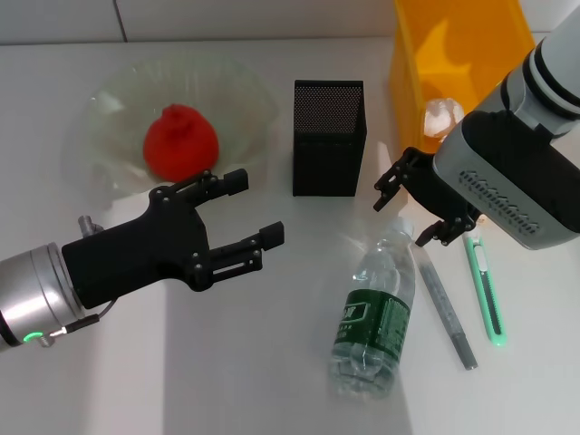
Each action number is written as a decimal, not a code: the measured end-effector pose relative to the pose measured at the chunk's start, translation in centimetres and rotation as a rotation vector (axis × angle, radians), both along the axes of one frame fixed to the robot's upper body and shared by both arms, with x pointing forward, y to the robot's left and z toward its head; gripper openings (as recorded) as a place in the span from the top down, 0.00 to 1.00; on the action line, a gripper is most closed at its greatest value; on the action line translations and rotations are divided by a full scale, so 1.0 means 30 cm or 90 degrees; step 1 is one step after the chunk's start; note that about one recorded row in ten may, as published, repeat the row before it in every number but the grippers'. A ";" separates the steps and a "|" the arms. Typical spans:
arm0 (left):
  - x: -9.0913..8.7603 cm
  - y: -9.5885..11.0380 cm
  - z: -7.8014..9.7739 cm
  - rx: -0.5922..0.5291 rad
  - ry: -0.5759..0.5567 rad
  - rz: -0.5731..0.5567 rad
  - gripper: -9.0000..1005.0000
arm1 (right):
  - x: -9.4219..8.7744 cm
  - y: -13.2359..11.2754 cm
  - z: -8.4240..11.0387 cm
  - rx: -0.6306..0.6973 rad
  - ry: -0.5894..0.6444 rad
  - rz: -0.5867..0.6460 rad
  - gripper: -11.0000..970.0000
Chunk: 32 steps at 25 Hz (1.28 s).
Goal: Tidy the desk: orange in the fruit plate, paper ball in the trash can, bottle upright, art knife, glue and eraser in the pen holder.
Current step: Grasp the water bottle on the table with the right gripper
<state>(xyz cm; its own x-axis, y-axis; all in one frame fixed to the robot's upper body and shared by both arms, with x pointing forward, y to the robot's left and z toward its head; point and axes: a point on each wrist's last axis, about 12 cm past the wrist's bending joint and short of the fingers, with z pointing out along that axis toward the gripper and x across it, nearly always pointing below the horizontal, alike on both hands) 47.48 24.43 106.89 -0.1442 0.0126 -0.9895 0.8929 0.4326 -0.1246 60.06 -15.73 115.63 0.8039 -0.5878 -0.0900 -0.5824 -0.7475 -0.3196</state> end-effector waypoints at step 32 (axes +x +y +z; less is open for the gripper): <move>-0.016 -0.002 -0.013 -0.004 0.011 0.000 0.20 | 0.004 0.003 -0.028 -0.011 -0.002 0.004 0.32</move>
